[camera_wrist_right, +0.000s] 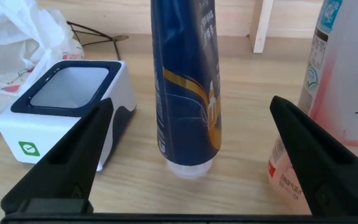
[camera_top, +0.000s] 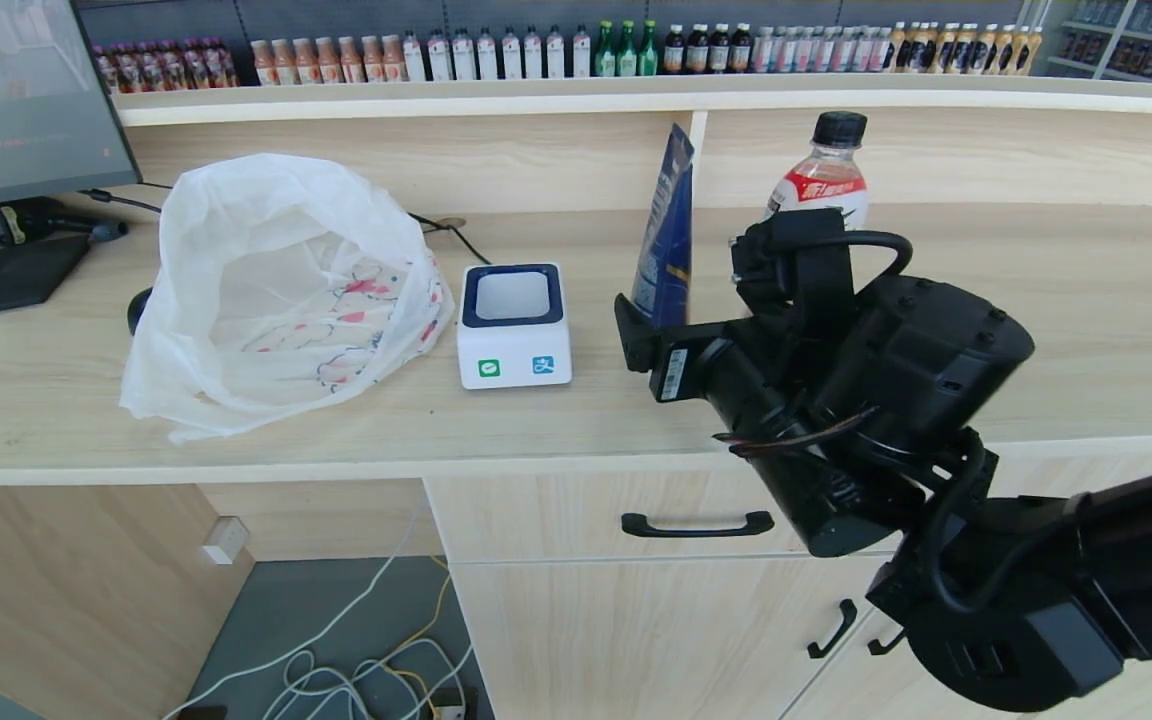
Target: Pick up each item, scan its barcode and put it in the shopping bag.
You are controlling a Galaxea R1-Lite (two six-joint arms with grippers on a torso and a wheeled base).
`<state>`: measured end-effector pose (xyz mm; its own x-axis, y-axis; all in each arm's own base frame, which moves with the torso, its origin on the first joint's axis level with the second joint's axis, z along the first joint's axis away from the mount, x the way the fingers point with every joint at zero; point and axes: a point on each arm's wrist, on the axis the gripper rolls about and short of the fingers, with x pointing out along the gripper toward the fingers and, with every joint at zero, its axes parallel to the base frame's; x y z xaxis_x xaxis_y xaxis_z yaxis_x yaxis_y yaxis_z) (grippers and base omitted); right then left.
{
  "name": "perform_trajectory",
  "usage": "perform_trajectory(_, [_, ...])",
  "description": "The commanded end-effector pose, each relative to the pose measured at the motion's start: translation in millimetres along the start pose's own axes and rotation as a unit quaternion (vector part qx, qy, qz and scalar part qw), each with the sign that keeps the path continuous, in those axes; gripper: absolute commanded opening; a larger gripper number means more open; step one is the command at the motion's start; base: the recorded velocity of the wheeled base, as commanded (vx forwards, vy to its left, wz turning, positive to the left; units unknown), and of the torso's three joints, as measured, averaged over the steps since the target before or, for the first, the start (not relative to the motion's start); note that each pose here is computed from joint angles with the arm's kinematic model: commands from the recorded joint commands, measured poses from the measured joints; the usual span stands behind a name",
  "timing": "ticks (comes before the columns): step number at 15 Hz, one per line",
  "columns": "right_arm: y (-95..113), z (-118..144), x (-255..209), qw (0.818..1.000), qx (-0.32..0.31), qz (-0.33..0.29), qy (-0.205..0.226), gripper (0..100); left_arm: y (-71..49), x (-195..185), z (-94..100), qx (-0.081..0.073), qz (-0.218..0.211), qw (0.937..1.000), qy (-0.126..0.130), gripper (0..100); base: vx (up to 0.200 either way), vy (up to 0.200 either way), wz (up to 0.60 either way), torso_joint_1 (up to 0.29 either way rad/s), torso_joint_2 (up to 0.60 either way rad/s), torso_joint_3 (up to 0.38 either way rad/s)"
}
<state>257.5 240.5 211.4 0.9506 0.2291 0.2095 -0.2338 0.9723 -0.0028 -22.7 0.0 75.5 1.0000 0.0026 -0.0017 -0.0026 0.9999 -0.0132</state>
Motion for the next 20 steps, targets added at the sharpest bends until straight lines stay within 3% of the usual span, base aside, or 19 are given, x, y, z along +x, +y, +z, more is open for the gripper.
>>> perform_trajectory(1, [-1.7,-2.6,10.7,1.0,-0.002,0.0,-0.005,100,0.0,0.0,0.0,0.0,0.0,1.0,0.0,100,0.0,0.0,0.0,0.0,0.0,0.0])
perform_trajectory(20, [-4.6,-13.5,54.5,1.0,-0.001,-0.003,-0.029,100,0.0,0.0,0.0,0.0,0.0,1.0,0.0,100,0.0,0.0,0.0,0.0,0.0,0.0])
